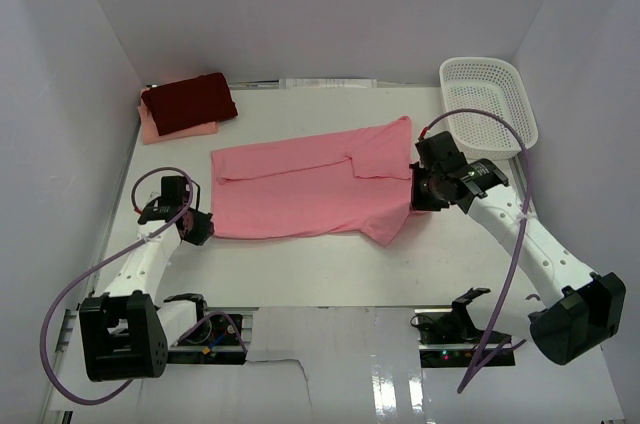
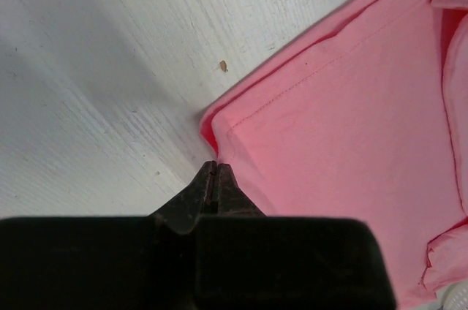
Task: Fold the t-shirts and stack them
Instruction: Grap the side of the flattened tshirt closest away from the robot with both arms
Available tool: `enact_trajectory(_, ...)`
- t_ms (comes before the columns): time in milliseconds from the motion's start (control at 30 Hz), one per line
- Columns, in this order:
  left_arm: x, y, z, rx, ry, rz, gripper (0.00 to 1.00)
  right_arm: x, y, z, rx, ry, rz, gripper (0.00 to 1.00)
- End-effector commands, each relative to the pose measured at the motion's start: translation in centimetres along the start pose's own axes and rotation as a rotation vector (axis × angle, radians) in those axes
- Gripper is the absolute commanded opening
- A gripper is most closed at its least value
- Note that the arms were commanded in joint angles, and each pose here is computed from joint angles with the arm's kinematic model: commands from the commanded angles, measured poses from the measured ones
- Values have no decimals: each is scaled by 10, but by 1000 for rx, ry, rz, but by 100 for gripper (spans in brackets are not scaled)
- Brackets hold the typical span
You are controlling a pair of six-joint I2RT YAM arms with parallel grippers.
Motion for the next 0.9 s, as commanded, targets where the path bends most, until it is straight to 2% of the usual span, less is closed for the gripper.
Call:
enact_trajectory(0,-10,5,-13,5,-9,-39,0,-27,10,-10,23,37,-55,8)
enact_trajectory(233,-7,-6,-14,-25,10,-15,0,-68,5,-25,17,-2,-88,8)
enact_trajectory(400,-8,-9,-20,-28,15,-12,0,-81,-2,-28,12,1,-92,8)
enact_trajectory(600,-19,-5,-40,3,15,-41,0,-96,-10,-29,-1,-3,-99,8)
enact_trajectory(867,-21,-5,-65,25,20,-1,0,-112,-14,-31,-3,-5,-116,8)
Point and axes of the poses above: each gripper's point midway between its finger pads, its own y axis back along the fingers, its own z axis along the line the jaws close on, x = y × z, the point moved 5 cm from there along y, back along the fingers, and after that the axes turned 9 degrees about y, right-handed, at the moved point
